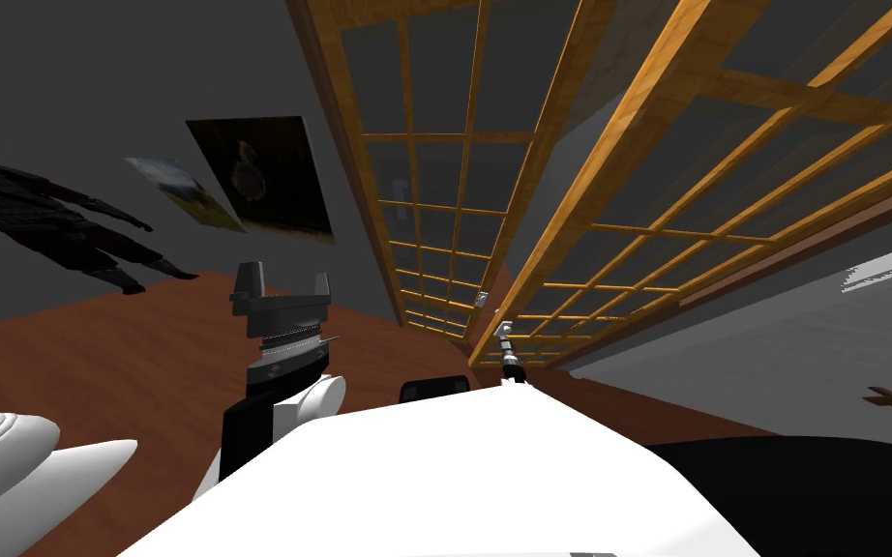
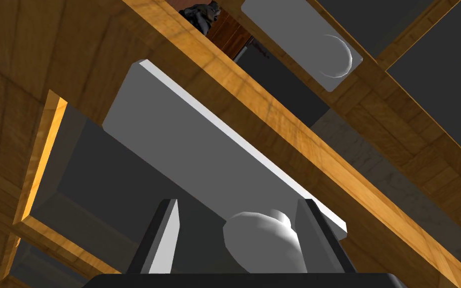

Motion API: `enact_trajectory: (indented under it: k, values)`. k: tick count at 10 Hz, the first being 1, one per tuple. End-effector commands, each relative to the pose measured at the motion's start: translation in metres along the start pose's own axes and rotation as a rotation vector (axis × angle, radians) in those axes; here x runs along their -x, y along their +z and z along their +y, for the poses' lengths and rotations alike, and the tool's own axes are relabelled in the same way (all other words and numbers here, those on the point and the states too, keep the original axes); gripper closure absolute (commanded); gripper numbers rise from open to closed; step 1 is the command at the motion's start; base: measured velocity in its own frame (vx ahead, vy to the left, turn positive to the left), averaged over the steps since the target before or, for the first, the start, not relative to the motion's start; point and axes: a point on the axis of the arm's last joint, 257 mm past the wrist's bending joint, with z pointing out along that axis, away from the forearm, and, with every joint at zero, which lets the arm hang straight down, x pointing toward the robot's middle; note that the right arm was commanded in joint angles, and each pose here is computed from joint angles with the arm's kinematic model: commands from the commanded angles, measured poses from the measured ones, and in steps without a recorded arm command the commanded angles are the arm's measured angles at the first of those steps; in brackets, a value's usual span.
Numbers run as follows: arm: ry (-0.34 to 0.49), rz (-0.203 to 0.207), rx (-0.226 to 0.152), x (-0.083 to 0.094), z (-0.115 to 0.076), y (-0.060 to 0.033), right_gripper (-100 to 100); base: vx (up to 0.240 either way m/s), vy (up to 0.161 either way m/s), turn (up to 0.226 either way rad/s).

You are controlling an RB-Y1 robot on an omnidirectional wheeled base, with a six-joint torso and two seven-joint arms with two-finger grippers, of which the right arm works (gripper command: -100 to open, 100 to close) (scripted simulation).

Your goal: Pull the door open

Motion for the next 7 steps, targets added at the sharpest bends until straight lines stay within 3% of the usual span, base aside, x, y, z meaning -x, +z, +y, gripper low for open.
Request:
enact_trajectory:
  k: [1, 7]
  values:
    - [0.012, -0.044, -0.007, 0.0292, -0.0091, 0.0022, 100, -0.033, -0.021, 0.059]
    - [0.012, -0.044, -0.007, 0.0292, -0.0091, 0.0022, 100, -0.002, -0.004, 0.0]
